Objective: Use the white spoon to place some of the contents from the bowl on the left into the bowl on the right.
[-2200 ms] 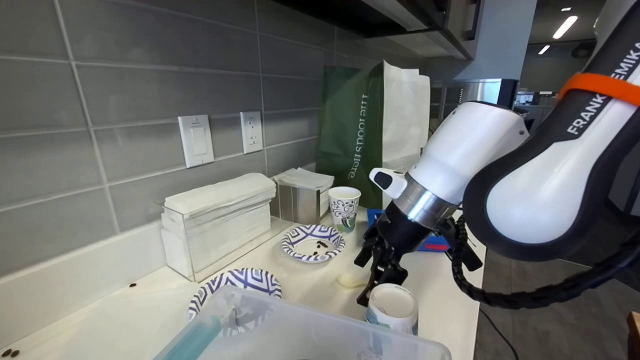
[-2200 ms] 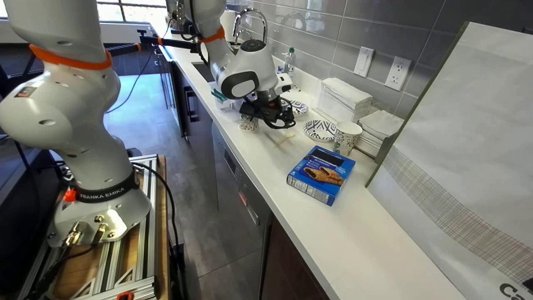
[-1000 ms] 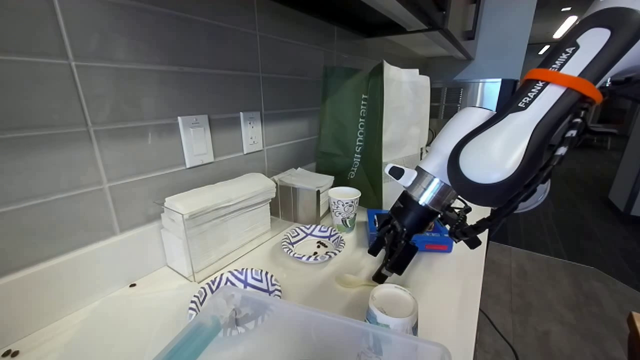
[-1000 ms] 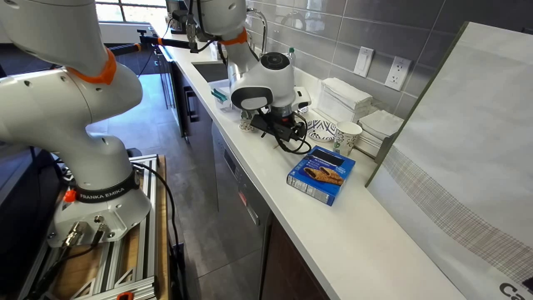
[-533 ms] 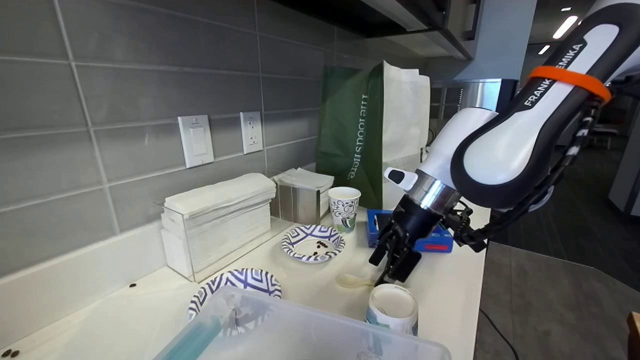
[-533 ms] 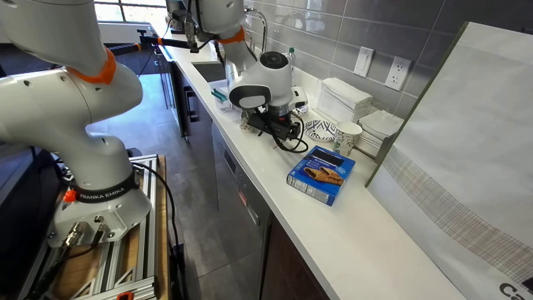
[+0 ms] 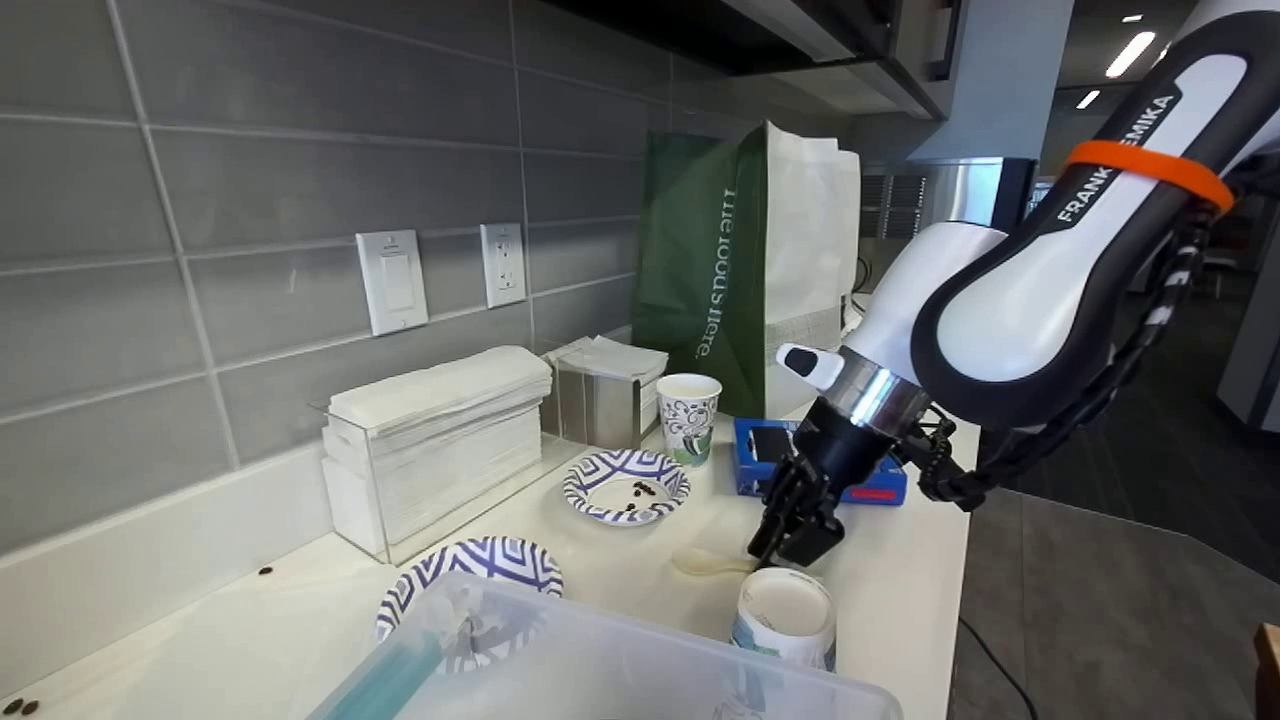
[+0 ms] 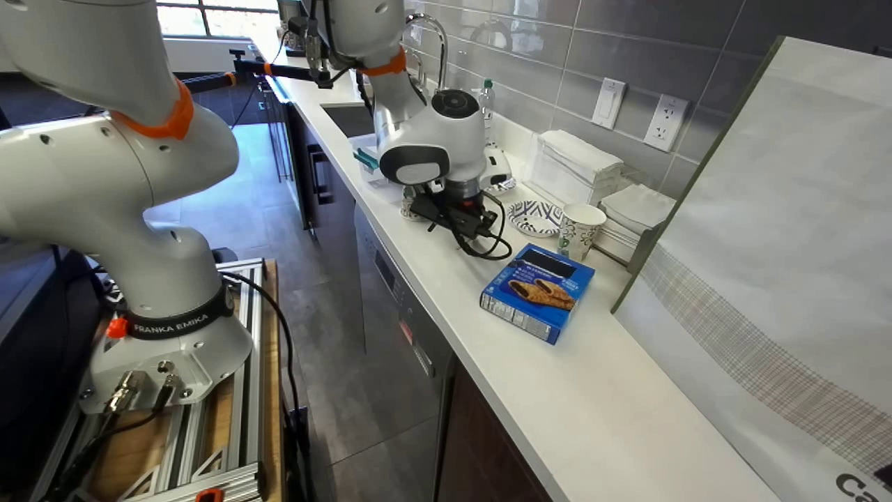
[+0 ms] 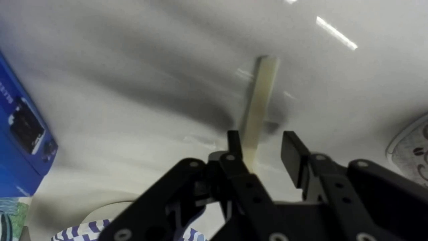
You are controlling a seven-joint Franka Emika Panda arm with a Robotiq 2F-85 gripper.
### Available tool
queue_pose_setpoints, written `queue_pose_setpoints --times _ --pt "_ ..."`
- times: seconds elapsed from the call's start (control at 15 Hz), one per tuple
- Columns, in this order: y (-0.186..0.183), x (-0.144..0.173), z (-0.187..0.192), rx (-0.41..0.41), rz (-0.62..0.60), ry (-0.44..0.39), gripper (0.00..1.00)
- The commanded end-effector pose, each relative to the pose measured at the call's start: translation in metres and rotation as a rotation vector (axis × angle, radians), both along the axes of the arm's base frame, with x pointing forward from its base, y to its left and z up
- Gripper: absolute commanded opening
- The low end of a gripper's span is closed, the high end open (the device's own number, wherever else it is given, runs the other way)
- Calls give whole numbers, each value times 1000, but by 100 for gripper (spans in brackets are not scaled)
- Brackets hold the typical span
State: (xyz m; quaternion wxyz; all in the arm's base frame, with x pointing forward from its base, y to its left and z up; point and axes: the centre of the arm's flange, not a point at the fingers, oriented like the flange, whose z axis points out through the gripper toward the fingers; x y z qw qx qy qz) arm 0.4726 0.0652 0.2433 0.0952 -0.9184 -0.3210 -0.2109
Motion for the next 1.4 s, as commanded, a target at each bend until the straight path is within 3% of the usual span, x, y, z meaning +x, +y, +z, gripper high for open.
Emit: queue_pose_setpoints --times 0.0,0.33,0.6,0.8,0.87,1.07,1.33 --pt "-2 -4 -2 -46 -17 -1 43" --pt "-6 -2 -9 -52 -11 -14 40" --pt "-2 0 -13 -58 5 -16 55" --pt "3 1 -14 -67 20 -24 56" --pt "5 2 -14 -71 23 -28 52" --pt "5 4 -15 -91 35 -45 26" --pt "15 6 -18 -113 81 -54 3"
